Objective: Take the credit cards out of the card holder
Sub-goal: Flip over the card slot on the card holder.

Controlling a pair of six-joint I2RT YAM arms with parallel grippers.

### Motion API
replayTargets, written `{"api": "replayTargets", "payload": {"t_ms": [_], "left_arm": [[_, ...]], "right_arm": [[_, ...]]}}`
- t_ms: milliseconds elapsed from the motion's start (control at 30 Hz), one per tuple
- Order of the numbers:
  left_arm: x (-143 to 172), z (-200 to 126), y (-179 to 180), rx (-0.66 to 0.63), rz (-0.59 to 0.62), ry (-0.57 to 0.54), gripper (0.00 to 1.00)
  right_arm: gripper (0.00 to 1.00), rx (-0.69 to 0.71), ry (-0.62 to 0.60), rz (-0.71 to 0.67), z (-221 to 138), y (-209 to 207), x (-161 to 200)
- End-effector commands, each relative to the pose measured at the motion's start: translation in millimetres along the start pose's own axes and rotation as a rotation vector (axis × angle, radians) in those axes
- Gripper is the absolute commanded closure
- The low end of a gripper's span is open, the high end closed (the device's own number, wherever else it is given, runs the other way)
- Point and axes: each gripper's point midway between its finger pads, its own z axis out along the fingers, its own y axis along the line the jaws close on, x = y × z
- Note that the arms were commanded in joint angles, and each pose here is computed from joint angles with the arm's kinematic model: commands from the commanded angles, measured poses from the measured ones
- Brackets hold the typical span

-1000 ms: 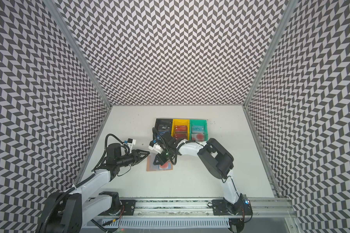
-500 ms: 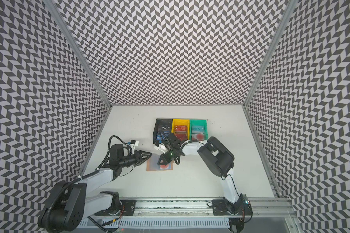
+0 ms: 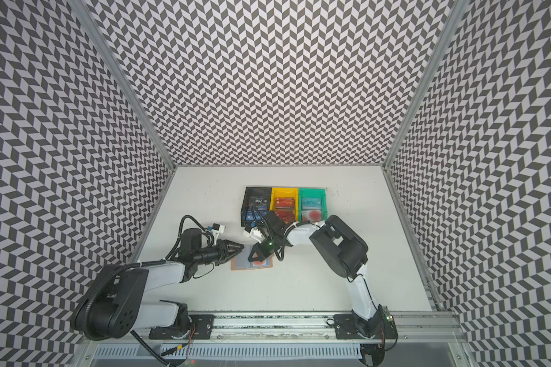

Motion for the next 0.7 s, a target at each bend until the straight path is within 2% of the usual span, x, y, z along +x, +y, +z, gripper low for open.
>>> {"api": "replayTargets", "payload": {"t_ms": [0, 167, 300, 667], "left_arm": [[1, 6, 6, -0.004, 0.008, -0.003, 0.67], [6, 16, 11, -0.004, -0.003, 0.023, 0.67], [7, 17, 11, 0.002, -0.004, 0.027, 0.67], [8, 19, 13, 0.002, 0.0, 0.034, 0.67]], "right_arm": [[1.0, -0.009, -0.071, -0.049, -25, 17, -19], [1.0, 0.03, -0.108, -0.053, -48, 17, -25], [1.0, 0.103, -0.114, -0.012, -59, -4, -21], [1.0, 0.171, -0.04, 0.078, -41, -41, 13]]}}
